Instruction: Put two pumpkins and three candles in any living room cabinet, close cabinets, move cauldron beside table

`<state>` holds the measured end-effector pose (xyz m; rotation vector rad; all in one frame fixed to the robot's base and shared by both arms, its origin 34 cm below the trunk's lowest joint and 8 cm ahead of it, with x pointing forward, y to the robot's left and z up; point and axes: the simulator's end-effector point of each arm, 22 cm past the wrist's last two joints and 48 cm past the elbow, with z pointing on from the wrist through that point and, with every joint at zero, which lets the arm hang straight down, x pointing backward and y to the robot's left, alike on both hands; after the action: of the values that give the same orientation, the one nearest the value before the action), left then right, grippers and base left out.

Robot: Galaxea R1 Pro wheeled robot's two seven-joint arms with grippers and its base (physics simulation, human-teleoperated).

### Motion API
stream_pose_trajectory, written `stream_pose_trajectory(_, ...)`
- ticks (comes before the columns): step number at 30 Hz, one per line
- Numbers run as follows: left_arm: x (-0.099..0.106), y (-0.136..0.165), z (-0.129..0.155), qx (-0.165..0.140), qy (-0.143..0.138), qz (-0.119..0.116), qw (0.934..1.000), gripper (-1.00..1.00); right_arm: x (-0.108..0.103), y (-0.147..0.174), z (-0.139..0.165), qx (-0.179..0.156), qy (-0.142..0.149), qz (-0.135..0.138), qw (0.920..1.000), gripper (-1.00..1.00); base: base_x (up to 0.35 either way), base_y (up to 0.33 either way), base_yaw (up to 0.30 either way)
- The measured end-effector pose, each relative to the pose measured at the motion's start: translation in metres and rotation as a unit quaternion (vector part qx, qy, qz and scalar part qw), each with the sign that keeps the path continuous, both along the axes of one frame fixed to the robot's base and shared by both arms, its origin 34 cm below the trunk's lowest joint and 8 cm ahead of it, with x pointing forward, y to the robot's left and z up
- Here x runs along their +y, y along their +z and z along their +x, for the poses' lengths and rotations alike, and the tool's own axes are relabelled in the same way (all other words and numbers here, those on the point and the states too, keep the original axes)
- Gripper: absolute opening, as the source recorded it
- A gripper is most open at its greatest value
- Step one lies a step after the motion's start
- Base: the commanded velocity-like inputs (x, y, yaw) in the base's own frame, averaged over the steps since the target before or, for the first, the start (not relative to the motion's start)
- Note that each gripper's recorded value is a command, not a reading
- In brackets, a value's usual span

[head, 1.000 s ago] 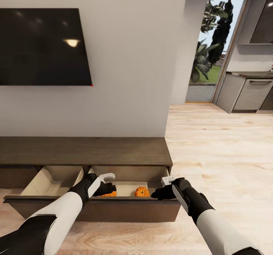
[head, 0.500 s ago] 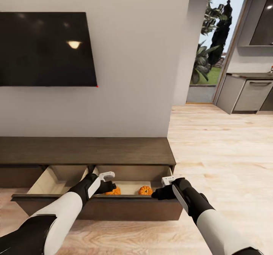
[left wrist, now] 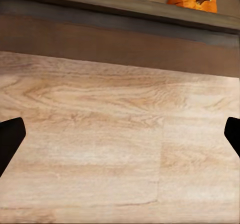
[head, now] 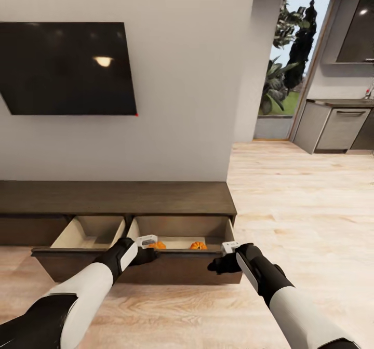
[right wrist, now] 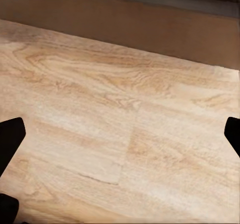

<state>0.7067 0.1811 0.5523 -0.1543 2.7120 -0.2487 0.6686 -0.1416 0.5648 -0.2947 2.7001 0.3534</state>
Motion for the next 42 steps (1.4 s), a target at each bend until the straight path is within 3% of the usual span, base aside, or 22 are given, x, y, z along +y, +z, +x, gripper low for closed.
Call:
stream_pose_trajectory(20, 0.000, 0.001, 0.001, -0.002, 0.002, 0.000, 1.0000, 1.00, 0.001, 0.001, 0.001, -0.003, -0.001, 0.001, 1.0000, 1.00, -0.026, 0.000, 0.000)
stream_pose_trajectory(34, 0.001, -0.005, 0.004, -0.014, 0.003, 0.002, 0.9999, 1.00, 0.001, -0.006, 0.007, -0.025, -0.001, 0.003, 0.9997, 1.00, 0.000, 0.000, 0.000)
stream_pose_trajectory(35, 0.004, 0.000, 0.018, -0.048, 0.010, 0.005, 0.9988, 1.00, 0.003, -0.004, 0.013, -0.042, -0.001, 0.007, 0.9991, 1.00, 0.000, 0.000, 0.000)
stream_pose_trajectory(36, 0.004, -0.001, 0.020, -0.055, 0.011, 0.006, 0.9984, 1.00, 0.005, 0.000, 0.024, -0.075, 0.000, 0.012, 0.9971, 1.00, 0.000, 0.000, 0.000)
stream_pose_trajectory(39, 0.004, -0.006, 0.020, -0.057, 0.011, 0.006, 0.9983, 1.00, 0.006, -0.002, 0.029, -0.093, 0.000, 0.014, 0.9956, 1.00, 0.000, 0.000, 0.000)
stream_pose_trajectory(40, 0.005, -0.008, 0.020, -0.059, 0.012, 0.007, 0.9982, 1.00, 0.007, 0.002, 0.038, -0.119, 0.000, 0.017, 0.9927, 1.00, 0.000, 0.000, 0.000)
stream_pose_trajectory(42, 0.005, -0.011, 0.020, -0.061, 0.012, 0.007, 0.9981, 1.00, 0.007, 0.001, 0.041, -0.131, 0.000, 0.018, 0.9912, 1.00, 0.000, 0.000, 0.000)
